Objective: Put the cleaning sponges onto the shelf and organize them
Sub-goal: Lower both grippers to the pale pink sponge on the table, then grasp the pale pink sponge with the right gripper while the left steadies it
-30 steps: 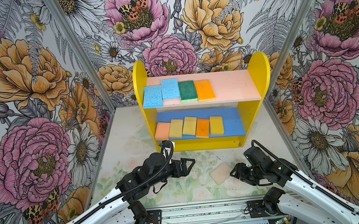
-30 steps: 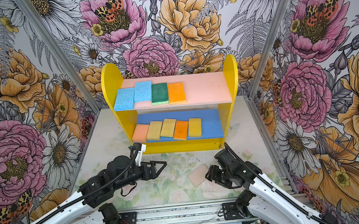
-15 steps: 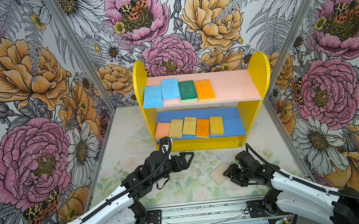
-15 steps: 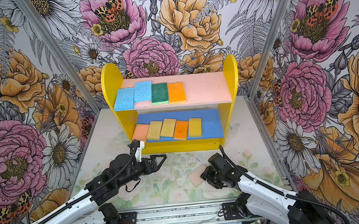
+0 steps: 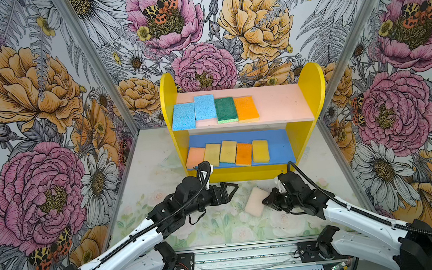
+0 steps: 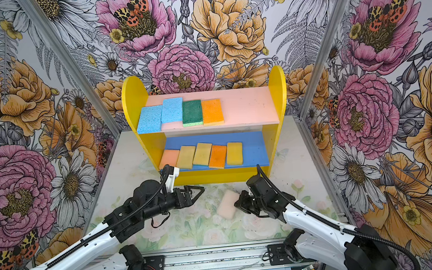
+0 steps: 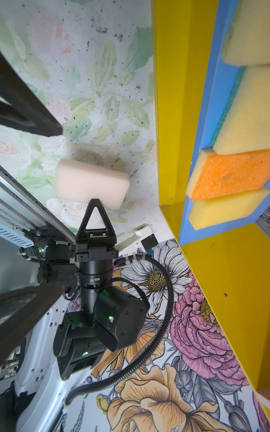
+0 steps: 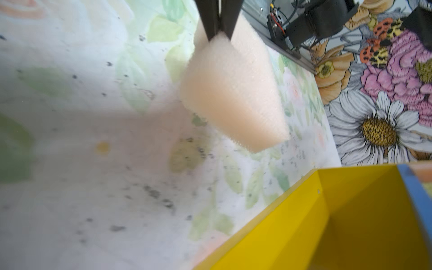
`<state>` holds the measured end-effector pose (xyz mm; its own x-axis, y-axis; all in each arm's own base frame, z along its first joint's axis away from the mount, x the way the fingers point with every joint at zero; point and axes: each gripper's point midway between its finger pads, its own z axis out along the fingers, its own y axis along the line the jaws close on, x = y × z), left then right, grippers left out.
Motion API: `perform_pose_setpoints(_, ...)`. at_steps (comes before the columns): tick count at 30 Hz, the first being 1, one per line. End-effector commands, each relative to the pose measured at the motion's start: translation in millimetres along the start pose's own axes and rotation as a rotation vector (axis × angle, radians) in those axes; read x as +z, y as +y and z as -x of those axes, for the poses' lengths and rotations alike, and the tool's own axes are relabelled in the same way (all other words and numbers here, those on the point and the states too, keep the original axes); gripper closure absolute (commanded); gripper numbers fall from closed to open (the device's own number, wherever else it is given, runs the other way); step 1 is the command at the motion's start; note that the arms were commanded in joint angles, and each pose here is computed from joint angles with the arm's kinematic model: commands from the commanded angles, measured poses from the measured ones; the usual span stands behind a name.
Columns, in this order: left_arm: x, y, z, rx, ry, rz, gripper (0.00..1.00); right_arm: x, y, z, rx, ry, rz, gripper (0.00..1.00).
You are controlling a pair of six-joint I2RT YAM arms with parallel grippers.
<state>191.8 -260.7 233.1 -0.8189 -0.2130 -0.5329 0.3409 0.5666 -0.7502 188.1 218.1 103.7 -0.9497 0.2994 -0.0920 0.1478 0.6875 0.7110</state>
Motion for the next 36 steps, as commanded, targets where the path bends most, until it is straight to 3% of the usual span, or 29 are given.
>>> perform_pose_setpoints(1,2.2,-17.4,-3.3,0.043,0.066,-0.071,0.01,-9.7,43.2,-8.7,-0.207,0.102,0.103,0.95)
perform_pose_setpoints(7,21.8,-11.5,-20.7,0.018,0.165,-0.091,0.01,-35.9,94.2,-7.3,-0.408,0.151,0.177,0.95)
perform_pose_setpoints(15,25.1,-26.9,-4.9,-0.044,0.122,-0.213,0.02,-55.9,139.0,-10.5,-0.527,0.18,0.288,0.95)
perform_pose_setpoints(18,22.5,-33.6,1.0,-0.068,0.101,-0.262,0.15,-59.0,146.7,-9.3,-0.539,0.182,0.306,0.95)
perform_pose_setpoints(20,19.8,-37.7,3.8,-0.081,0.087,-0.289,0.42,-60.9,150.6,-7.8,-0.545,0.176,0.311,0.95)
perform_pose_setpoints(21,19.0,-38.2,4.4,-0.083,0.083,-0.289,0.48,-61.3,152.3,-6.6,-0.547,0.17,0.312,0.95)
perform_pose_setpoints(25,15.3,-35.3,6.7,-0.095,0.076,-0.276,0.62,-65.8,159.5,-4.6,-0.555,0.159,0.325,0.94)
perform_pose_setpoints(27,10.3,-34.1,11.0,-0.101,0.058,-0.272,0.62,-70.2,163.4,-4.8,-0.554,0.153,0.337,0.82)
perform_pose_setpoints(29,-0.2,-33.5,21.4,-0.108,0.008,-0.267,0.62,-75.5,165.2,-4.6,-0.548,0.138,0.344,0.61)
perform_pose_setpoints(31,-11.7,-33.5,32.8,-0.127,-0.059,-0.28,0.63,-80.2,166.9,-6.0,-0.541,0.134,0.354,0.46)
perform_pose_setpoints(36,-22.9,-37.8,46.5,-0.213,-0.141,-0.347,0.67,-87.2,170.7,-8.7,-0.531,0.128,0.371,0.39)
